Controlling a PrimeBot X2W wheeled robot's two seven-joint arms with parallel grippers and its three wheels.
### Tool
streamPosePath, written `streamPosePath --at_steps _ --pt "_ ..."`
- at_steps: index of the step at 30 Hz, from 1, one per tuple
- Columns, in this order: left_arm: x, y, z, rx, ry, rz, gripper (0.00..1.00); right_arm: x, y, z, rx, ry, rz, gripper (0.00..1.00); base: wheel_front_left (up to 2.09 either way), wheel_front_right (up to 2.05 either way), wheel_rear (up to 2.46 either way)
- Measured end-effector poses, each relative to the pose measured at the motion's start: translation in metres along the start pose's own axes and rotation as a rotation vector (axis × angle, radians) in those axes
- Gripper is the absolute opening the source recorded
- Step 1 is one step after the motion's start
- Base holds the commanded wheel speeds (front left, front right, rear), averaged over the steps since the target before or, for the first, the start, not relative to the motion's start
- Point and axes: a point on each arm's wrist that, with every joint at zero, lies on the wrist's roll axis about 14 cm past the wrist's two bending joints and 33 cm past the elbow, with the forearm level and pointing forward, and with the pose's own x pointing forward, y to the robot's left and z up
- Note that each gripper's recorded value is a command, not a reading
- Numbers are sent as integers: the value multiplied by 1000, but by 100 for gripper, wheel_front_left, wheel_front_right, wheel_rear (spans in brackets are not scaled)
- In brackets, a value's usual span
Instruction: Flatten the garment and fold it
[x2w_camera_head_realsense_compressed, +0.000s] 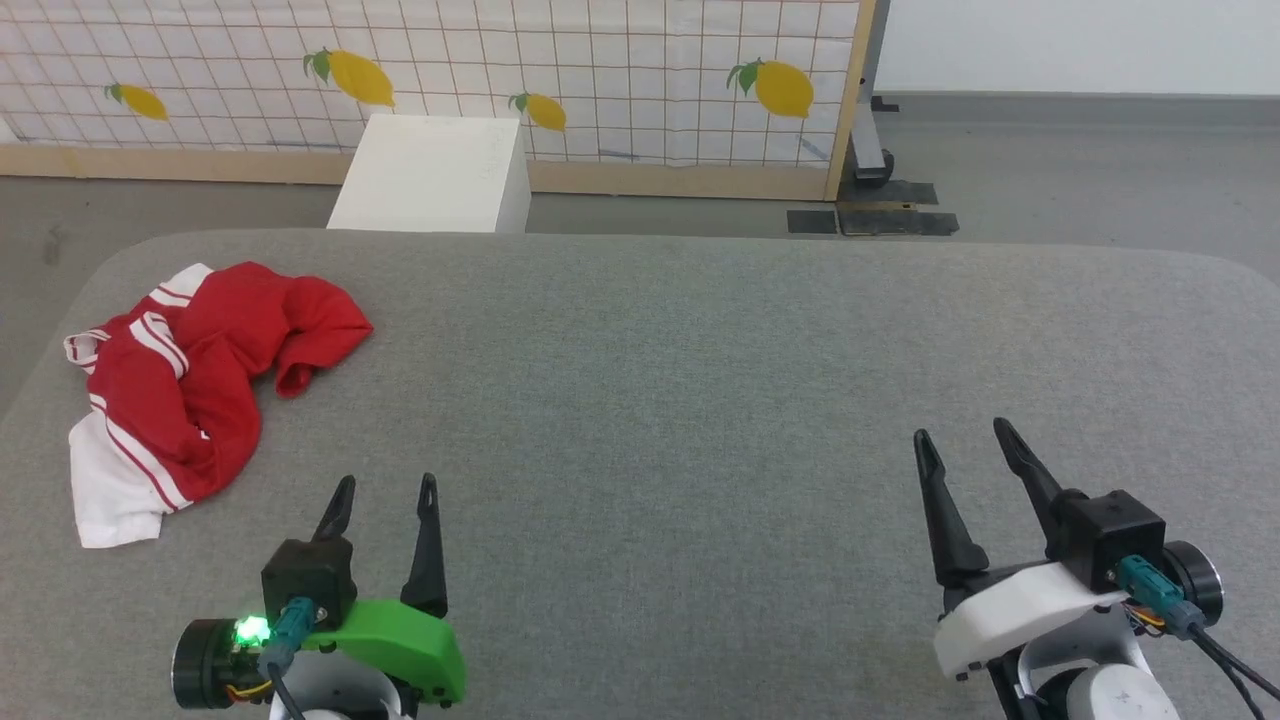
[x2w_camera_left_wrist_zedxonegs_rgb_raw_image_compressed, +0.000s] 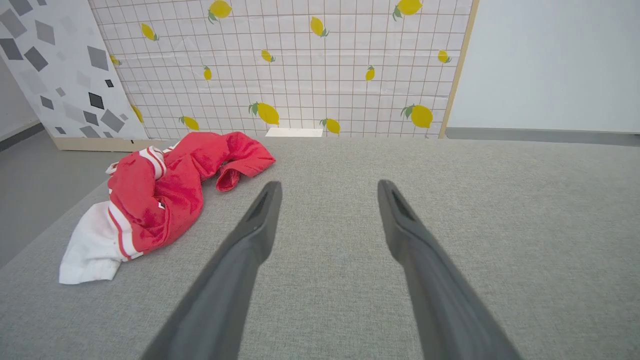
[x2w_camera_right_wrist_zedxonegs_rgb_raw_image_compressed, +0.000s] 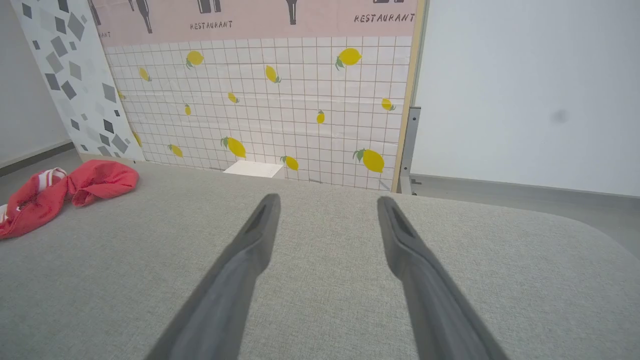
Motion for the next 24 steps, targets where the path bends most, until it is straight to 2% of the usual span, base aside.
streamPosePath --at_steps 16,24 --pt "-2 1 2 -28 -24 10 100 1 10 -1 21 -18 29 100 0 0 0" --pt "-9 13 2 -29 -33 54 100 8 27 0 25 -31 82 100 0 0 0"
